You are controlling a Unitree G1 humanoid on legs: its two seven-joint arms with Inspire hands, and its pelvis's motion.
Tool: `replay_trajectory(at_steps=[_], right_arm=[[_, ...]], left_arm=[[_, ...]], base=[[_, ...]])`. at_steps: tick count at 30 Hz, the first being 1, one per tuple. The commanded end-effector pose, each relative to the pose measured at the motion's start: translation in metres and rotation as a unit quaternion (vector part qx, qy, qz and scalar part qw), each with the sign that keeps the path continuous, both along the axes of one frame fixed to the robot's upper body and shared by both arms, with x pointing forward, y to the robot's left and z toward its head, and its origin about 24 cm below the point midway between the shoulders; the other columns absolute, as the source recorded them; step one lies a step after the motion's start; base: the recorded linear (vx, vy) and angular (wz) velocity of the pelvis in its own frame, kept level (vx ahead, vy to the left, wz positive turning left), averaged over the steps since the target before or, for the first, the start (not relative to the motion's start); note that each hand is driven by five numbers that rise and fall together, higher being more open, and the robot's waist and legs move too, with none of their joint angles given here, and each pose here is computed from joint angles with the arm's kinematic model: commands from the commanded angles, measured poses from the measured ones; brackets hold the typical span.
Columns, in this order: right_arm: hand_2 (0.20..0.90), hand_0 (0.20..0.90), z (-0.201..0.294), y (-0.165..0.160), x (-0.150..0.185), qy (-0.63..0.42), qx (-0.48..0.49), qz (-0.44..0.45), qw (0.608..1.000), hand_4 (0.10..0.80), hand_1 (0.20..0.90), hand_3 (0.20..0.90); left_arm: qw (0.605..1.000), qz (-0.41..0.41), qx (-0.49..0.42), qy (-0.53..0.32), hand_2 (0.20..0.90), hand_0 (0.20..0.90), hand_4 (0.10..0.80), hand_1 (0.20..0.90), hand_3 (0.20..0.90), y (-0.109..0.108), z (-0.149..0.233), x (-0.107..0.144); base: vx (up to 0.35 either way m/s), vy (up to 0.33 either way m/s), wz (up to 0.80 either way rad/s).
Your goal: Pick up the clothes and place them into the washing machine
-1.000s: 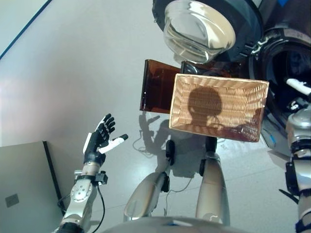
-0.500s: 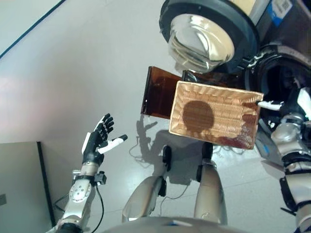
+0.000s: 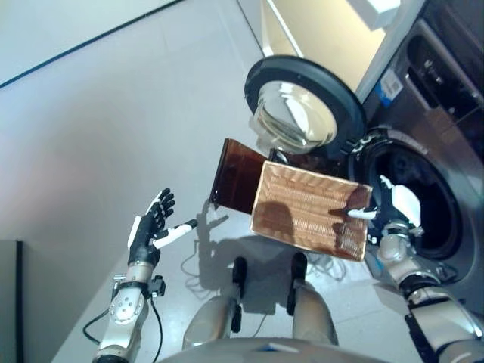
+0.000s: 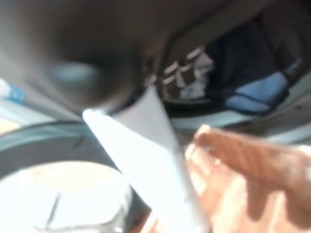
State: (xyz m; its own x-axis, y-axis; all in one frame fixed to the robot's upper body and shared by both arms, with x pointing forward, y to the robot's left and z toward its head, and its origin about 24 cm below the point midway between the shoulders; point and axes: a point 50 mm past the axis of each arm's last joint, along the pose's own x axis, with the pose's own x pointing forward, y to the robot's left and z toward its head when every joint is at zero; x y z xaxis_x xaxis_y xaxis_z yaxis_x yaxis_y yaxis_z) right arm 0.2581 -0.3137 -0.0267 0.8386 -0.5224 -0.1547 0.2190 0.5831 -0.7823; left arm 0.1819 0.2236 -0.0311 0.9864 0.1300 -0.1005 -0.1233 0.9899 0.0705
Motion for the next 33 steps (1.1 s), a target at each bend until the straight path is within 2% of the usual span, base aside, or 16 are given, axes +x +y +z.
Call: replay_trajectory(at_steps=[1,5,10,15,17,24,33], right_arm=[[0.900,0.900,0.006,-0.001,0.000,-0.045,0.026,-0.001,0.999,0.800,0.900,0.900],[0.900,0.900,-0.001,0.002,-0.006,-0.012,-0.007,0.022,1.000,0.800,0.900,0.900],[0.900,0.900,0.000,-0.012,-0.008,0.048,-0.106,0.039,0.992,0.800,0.900,0.900],[0.900,0.900,-0.001,-0.009,-0.005,0.024,-0.052,0.002,0.998,0.800,0.900,0.900],[0.900,0.900,0.003,0.002,0.005,-0.029,0.031,-0.009,0.999,0.800,0.900,0.900],[0.900,0.900,0.032,-0.011,0.027,-0.105,0.104,-0.059,0.987,0.800,0.900,0.900],[0.900,0.900,0.075,-0.043,0.041,-0.171,0.100,-0.112,0.974,0.800,0.900,0.900]], left_arm=[[0.997,0.050,0.031,-0.055,0.900,0.900,0.800,0.900,0.900,0.019,0.016,0.000],[0.996,0.056,0.038,-0.053,0.900,0.900,0.800,0.900,0.900,0.023,0.016,-0.005],[0.996,0.054,0.051,-0.044,0.900,0.900,0.800,0.900,0.900,0.027,0.016,-0.011],[0.996,0.056,0.054,-0.042,0.900,0.900,0.800,0.900,0.900,0.029,0.016,-0.011],[0.996,0.054,0.056,-0.053,0.900,0.900,0.800,0.900,0.900,0.030,0.021,-0.006],[0.994,0.035,0.030,-0.097,0.900,0.900,0.800,0.900,0.900,0.024,0.037,0.002],[0.994,0.000,0.003,-0.109,0.900,0.900,0.800,0.900,0.900,0.014,0.042,0.003]], base=[[0.049,0.012,-0.04],[0.032,0.001,0.06],[-0.006,-0.010,0.08],[-0.020,-0.009,0.00],[-0.129,-0.022,-0.01],[-0.154,0.021,-0.02],[-0.022,0.014,0.02]])
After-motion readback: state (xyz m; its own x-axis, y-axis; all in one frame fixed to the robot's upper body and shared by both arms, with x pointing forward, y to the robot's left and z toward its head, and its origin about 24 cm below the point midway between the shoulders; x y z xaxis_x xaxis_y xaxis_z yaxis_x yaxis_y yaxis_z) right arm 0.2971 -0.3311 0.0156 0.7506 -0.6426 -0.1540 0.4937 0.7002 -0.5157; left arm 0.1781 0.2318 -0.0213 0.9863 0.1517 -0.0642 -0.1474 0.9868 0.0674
